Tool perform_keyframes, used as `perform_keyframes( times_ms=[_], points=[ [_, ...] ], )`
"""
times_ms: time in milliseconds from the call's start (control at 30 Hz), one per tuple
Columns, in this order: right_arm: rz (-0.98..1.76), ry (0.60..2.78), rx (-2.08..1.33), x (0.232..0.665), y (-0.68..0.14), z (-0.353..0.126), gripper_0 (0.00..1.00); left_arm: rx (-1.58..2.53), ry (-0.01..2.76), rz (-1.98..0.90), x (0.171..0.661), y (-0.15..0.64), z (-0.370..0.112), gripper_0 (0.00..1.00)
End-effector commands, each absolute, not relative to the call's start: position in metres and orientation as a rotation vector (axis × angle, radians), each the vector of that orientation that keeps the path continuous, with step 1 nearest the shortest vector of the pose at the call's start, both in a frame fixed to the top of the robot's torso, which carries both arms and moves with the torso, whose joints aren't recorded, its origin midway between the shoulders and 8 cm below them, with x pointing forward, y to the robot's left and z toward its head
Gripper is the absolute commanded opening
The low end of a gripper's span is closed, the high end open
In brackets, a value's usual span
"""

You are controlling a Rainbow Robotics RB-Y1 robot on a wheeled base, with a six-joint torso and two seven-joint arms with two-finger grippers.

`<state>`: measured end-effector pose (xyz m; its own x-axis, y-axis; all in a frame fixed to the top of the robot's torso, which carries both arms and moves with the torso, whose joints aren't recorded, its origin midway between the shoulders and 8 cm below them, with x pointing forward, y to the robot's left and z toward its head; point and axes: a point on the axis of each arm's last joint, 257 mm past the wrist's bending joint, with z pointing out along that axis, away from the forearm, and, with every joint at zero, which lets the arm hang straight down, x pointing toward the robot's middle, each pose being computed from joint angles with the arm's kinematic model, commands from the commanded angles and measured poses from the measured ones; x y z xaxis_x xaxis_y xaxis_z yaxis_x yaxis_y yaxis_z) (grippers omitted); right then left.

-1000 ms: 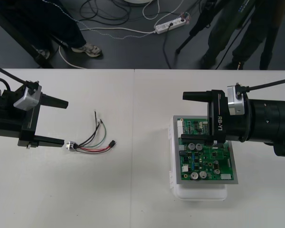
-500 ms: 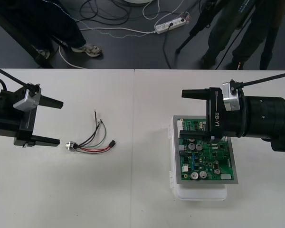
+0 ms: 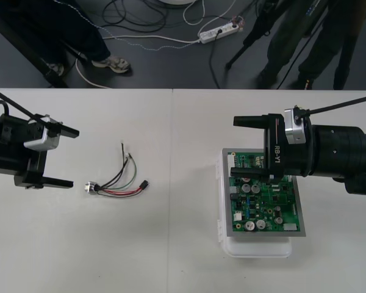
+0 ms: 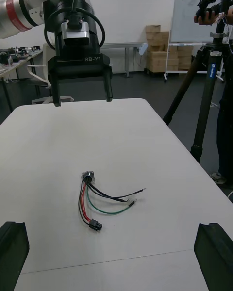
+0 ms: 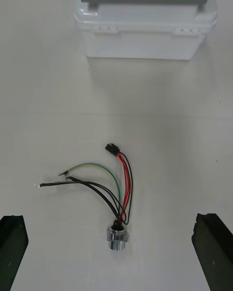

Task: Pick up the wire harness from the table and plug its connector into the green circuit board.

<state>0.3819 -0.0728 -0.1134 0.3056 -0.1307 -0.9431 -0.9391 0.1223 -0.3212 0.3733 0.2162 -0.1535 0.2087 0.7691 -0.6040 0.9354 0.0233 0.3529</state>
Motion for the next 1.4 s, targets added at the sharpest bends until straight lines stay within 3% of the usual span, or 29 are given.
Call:
perform_keyframes(
  times_ms=[33, 500, 1400],
  points=[
    [0.801, 1.029, -1.345, 0.382, -0.065, -0.1, 1.0, 2.021, 1.611, -0.215, 0.353, 0.238, -0.182, 1.0],
    [0.894, 0.916, -1.363, 0.36, -0.041, -0.085, 1.0, 2.162, 1.657, -0.029, 0.37, 0.25, -0.217, 1.0],
    [0.871, 0.817, -1.349, 0.359, -0.032, -0.064, 1.0, 1.943, 1.824, 0.17, 0.433, 0.245, -0.292, 1.0]
  ],
)
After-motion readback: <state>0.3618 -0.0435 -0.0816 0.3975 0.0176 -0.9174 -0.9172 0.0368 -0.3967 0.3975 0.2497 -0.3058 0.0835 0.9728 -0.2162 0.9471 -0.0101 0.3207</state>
